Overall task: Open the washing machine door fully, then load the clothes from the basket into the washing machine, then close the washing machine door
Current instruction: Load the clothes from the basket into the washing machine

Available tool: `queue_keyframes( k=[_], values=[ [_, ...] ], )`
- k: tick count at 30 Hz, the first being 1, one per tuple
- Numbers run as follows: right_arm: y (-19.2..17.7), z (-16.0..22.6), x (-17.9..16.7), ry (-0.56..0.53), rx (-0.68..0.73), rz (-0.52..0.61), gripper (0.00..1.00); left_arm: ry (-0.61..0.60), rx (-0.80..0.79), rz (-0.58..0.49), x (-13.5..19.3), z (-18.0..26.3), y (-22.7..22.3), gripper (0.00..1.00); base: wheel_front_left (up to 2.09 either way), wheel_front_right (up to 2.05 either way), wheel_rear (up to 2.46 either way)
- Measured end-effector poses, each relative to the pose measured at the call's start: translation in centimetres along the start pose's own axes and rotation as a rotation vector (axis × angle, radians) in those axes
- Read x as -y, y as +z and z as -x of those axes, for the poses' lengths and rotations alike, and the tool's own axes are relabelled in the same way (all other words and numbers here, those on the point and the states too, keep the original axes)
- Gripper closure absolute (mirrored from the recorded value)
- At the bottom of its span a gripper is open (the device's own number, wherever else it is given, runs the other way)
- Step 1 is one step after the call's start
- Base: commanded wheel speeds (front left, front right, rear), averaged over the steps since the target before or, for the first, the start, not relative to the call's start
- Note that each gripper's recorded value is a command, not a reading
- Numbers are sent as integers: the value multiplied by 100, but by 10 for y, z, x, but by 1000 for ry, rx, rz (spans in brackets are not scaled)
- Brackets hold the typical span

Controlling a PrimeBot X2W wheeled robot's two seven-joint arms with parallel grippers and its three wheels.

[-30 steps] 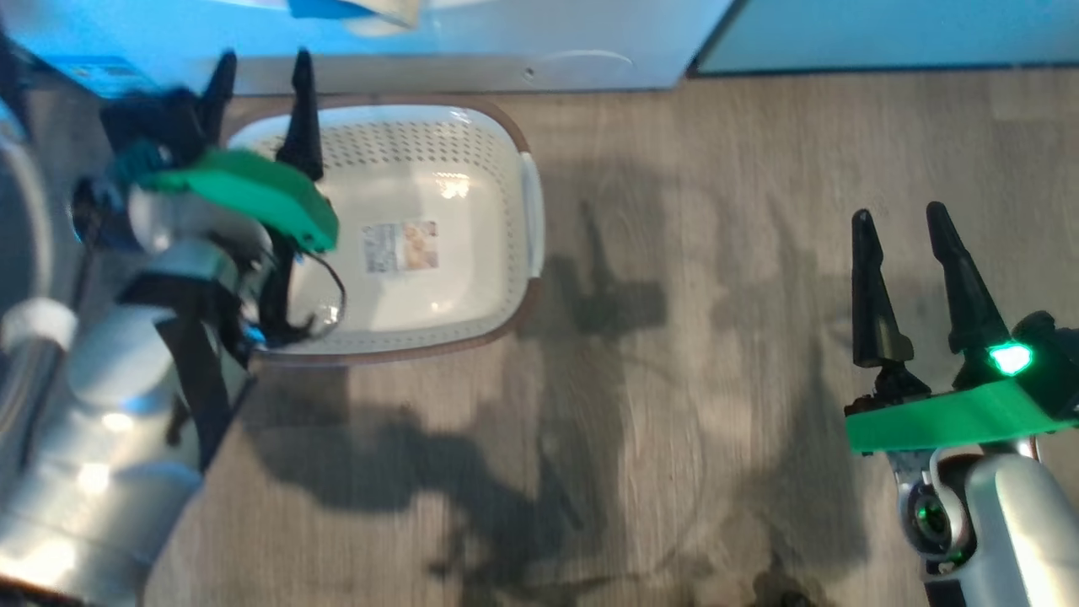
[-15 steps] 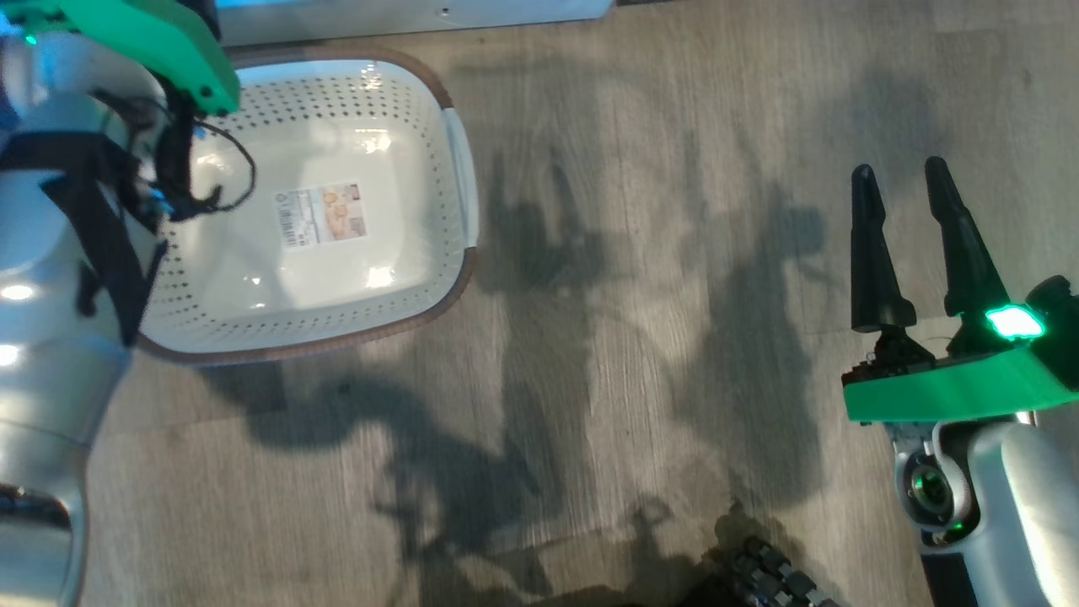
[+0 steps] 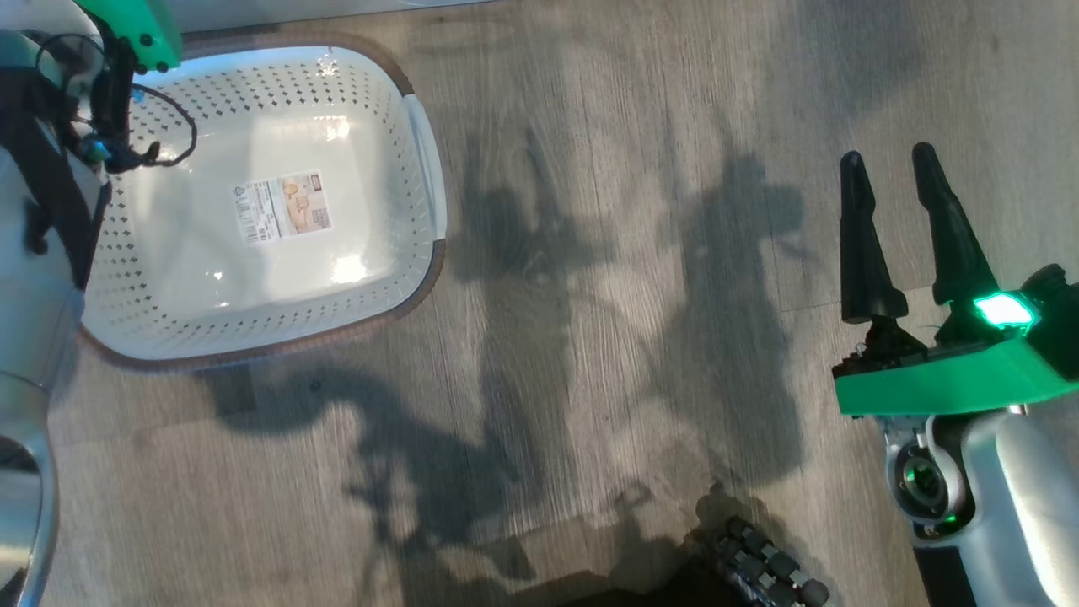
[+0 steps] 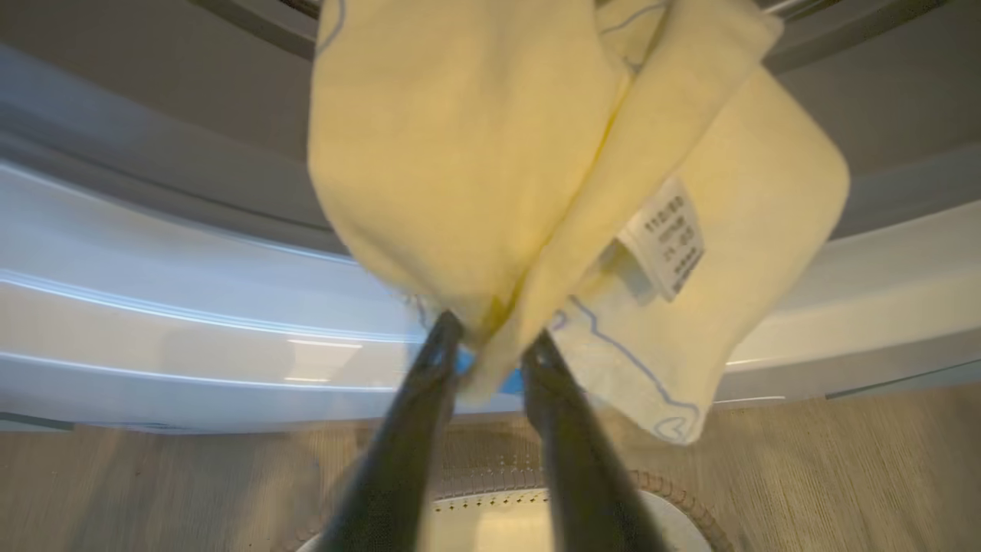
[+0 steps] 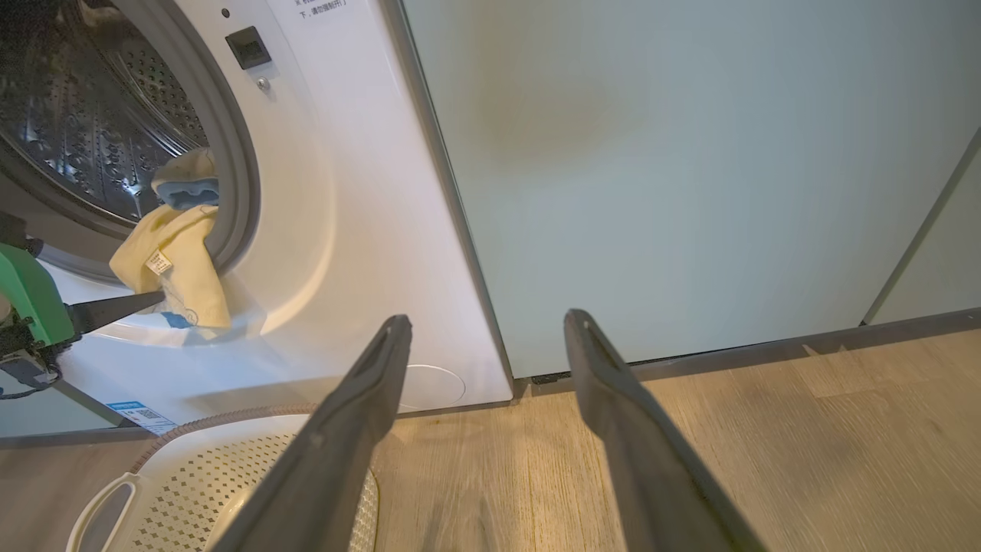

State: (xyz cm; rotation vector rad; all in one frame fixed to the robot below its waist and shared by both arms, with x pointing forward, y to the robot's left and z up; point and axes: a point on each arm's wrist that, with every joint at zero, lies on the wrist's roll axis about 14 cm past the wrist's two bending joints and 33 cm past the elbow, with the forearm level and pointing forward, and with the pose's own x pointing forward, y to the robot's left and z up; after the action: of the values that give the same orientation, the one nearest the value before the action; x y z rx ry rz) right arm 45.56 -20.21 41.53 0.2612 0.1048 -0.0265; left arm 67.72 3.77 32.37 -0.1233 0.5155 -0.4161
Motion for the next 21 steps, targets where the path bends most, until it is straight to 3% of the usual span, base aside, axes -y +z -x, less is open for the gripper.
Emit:
queue_keyframes(
  k=[1,15,21],
  values=[
    [0,0,0,-1,-1,1,0,2,-5,-1,0,-1,-1,100,0,0,0],
    [-2,-7,-8,23,8,-17,0,-48,-109,-32,10,9,-6,100,0,0,0],
    [-5,-11,-17,49,6,-28,0,-92,-104,-41,17,19,19,100,0,0,0]
  ],
)
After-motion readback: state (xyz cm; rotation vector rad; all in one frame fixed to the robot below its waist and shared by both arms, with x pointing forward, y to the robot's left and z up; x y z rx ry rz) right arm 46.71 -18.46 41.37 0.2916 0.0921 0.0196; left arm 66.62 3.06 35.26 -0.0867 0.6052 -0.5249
